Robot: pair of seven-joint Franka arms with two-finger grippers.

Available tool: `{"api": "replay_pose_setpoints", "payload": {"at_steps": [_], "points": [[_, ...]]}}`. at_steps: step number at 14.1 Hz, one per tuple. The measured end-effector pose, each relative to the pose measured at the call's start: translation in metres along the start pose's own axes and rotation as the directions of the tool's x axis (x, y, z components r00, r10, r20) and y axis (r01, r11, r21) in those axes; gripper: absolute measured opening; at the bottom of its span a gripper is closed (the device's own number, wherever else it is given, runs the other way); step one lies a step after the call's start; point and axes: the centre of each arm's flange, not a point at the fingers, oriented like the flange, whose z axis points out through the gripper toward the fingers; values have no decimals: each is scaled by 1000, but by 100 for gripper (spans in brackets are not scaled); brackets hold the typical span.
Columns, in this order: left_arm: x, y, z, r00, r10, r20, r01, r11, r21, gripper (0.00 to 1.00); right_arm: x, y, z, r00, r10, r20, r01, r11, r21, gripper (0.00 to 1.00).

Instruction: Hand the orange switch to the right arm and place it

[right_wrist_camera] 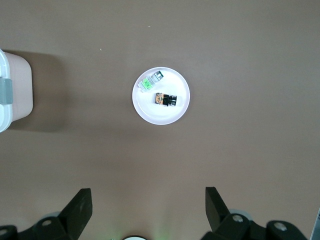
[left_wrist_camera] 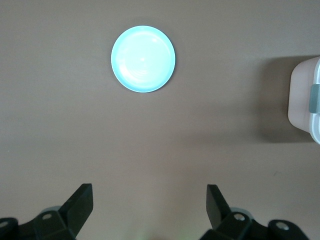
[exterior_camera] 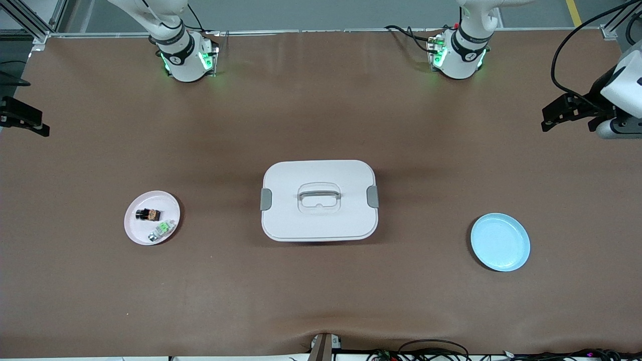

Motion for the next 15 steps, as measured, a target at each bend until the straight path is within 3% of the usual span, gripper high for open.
{"api": "replay_pose_setpoints", "payload": {"at_steps": [9, 15], "points": [[0, -2, -4, 1000, -3, -9, 3, 1000, 0, 100, -12, 5, 6, 999, 40, -34, -40, 999, -9, 100], [0, -2, -5, 1000, -4, -11, 4, 1000, -1, 100, -41, 13, 18, 996, 66, -61, -64, 998, 27, 100]]}}
